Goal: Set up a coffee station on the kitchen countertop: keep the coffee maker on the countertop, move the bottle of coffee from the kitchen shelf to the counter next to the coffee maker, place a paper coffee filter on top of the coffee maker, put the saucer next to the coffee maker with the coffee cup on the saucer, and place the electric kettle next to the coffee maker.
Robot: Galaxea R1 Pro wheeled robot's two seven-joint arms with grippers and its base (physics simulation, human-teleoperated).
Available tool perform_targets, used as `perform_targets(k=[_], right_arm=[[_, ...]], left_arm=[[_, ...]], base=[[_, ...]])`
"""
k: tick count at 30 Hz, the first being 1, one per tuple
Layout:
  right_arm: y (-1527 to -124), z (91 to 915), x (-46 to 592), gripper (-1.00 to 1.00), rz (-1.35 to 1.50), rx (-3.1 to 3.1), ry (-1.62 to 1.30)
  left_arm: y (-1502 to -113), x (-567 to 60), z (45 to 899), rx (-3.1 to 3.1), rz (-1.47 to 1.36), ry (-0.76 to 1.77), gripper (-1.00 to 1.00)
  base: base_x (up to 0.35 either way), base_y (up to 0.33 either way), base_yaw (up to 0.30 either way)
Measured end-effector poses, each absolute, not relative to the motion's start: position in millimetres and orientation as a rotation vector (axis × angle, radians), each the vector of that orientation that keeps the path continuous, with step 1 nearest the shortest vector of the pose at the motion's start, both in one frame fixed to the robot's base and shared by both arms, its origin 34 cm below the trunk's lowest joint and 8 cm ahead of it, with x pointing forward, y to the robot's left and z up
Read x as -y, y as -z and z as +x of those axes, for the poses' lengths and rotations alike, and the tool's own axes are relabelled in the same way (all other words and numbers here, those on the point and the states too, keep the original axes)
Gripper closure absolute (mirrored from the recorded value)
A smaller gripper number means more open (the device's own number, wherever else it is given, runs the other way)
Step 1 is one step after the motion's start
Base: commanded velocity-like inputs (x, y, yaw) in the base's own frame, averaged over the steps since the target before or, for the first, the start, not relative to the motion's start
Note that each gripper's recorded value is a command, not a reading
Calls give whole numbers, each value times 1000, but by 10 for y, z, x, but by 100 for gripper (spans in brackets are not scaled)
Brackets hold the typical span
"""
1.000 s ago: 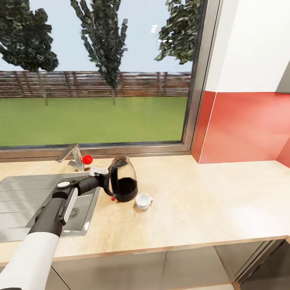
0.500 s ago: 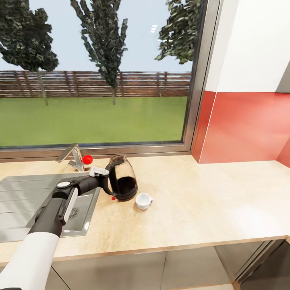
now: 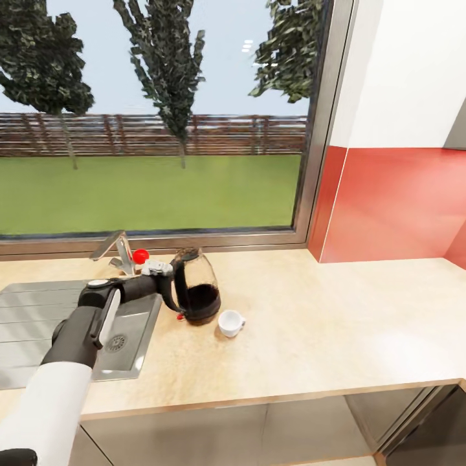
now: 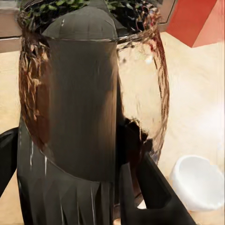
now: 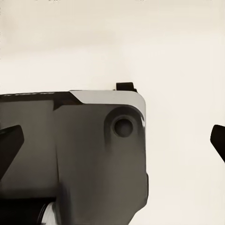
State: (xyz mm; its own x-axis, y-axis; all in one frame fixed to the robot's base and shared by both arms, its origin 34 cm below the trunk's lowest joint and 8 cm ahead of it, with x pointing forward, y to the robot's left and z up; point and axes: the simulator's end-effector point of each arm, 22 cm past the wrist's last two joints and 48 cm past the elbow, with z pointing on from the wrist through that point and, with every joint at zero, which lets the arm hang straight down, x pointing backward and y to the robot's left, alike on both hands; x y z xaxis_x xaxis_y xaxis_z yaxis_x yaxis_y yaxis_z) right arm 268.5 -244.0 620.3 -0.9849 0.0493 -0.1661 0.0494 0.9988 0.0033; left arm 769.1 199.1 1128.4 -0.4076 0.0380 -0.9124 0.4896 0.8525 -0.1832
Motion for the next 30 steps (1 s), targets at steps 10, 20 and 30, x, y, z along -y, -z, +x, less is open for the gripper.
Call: perform_targets(k=[10,20,30], right_arm=[[-6209,2717,2437,-100,76,-2966,-2],[-6206,2717,2437,-100,78,-2968,-2],[-6206,2717,2440,-100,79,-2969,0]], left_arm=[[-12012,-2216,7835,-1884,407,483,100],[-12009,-2225,7804,-1881,413,477,100],[-12004,-2217,7804,-1880,414,477,100]], base=[[0,0,0],[-147,-2,188],[-333,-83,278]])
